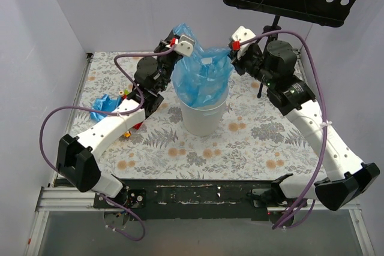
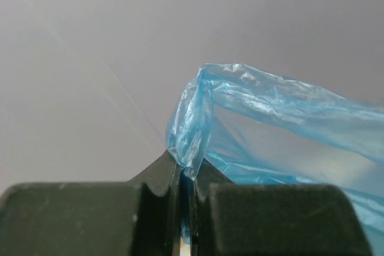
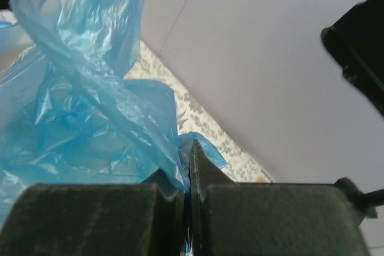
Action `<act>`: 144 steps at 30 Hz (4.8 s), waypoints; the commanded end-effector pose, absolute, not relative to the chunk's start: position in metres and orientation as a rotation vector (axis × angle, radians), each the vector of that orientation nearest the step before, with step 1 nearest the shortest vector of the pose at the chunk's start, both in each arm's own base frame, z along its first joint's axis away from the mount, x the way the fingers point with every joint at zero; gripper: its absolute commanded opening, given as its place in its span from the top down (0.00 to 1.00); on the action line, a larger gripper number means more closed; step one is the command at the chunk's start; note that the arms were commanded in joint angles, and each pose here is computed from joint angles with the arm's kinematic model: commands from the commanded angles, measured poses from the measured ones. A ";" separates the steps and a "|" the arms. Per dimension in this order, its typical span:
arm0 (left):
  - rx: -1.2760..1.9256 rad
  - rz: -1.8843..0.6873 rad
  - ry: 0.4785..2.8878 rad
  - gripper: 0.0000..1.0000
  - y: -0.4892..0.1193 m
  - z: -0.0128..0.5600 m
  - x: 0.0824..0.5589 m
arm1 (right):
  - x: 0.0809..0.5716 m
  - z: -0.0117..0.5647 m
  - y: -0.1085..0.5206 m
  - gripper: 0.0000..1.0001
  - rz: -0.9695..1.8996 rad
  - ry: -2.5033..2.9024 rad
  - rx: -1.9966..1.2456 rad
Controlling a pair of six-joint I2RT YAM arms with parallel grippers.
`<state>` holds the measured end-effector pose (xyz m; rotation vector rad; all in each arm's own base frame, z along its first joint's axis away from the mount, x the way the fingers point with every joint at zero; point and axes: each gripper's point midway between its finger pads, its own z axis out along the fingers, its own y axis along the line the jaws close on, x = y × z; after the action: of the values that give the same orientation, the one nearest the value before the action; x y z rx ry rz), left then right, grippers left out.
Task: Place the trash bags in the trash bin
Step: Place the trash bag in the trash bin.
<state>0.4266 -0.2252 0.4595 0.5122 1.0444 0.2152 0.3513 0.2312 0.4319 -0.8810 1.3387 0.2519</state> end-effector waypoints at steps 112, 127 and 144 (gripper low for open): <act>0.732 -0.391 1.818 1.00 -0.197 0.367 0.314 | 0.181 0.282 0.232 0.99 0.417 1.121 -1.758; 0.624 -0.139 1.846 1.00 -0.168 0.254 0.349 | 0.201 0.210 0.240 0.99 0.337 1.279 -1.725; 0.649 -0.111 1.611 0.74 -0.195 0.261 0.399 | 0.213 0.301 0.237 0.39 0.326 1.394 -1.551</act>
<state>0.3904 -0.1936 0.2487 0.6198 1.7044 -0.1497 0.2064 0.2321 0.2791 -1.6542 1.3460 0.3070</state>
